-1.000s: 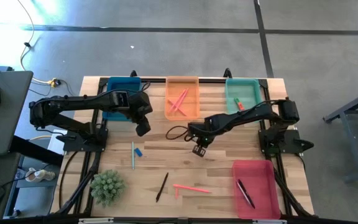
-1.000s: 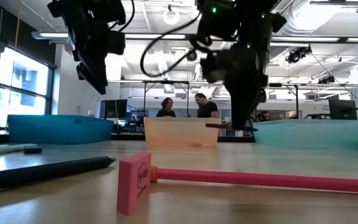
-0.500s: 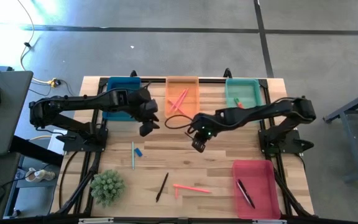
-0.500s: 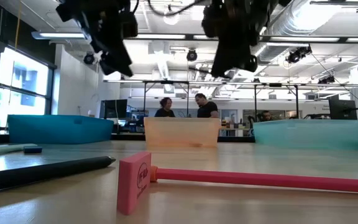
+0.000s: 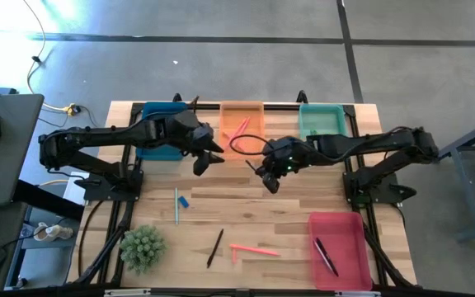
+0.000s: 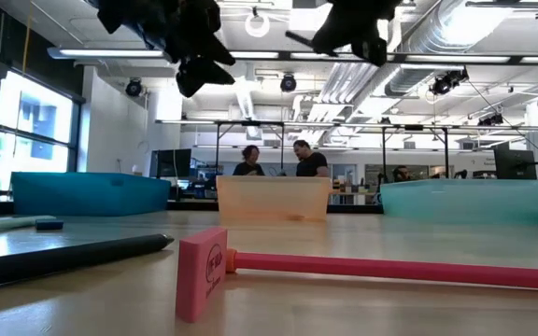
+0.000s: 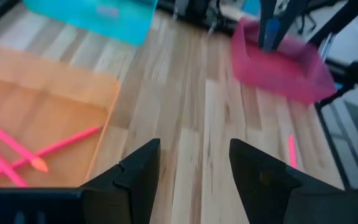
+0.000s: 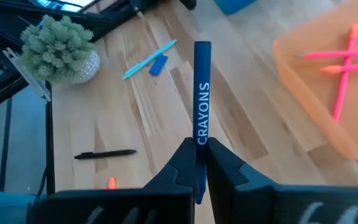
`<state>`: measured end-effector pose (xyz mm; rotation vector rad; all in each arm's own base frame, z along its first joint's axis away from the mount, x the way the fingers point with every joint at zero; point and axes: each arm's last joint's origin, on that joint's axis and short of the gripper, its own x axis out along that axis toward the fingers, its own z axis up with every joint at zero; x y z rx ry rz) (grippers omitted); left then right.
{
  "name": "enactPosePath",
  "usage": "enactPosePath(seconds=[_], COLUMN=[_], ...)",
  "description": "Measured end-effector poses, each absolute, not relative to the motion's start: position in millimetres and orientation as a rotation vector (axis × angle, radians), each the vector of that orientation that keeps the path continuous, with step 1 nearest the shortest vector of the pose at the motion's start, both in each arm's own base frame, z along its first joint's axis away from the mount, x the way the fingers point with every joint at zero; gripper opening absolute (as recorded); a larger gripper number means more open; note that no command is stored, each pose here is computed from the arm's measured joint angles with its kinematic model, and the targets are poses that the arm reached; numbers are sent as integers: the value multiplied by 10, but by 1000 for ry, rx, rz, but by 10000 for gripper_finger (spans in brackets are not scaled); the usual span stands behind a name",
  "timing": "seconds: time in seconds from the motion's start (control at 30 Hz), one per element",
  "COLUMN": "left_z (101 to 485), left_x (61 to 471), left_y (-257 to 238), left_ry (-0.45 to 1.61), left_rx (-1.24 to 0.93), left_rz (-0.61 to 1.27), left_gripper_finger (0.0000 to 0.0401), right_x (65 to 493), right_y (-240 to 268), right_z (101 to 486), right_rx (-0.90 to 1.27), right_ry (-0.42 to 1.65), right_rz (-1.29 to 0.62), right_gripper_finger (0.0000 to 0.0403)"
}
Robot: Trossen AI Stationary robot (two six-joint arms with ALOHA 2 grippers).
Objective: Sort crayons/erasers/pens/pencils in bins
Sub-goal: Put the blue crayon into the blue bin
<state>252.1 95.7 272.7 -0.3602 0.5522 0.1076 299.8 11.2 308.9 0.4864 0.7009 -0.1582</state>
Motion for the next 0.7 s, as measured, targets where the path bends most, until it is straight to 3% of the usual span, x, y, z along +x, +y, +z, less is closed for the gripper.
enactPosePath(seconds=[0.5,0.7], left_z=[2943,2974], left_x=[2648,2667], left_y=[927,902], left_ry=[316,285], left_rx=[-352,-339], left_rz=[74,59], left_gripper_finger=[180,208], right_x=[2916,2942], right_y=[-37,-61], right_z=[3349,3447], right_rx=[397,367], right_ry=[536,444], right_rz=[-113,-47], right_gripper_finger=[1,1])
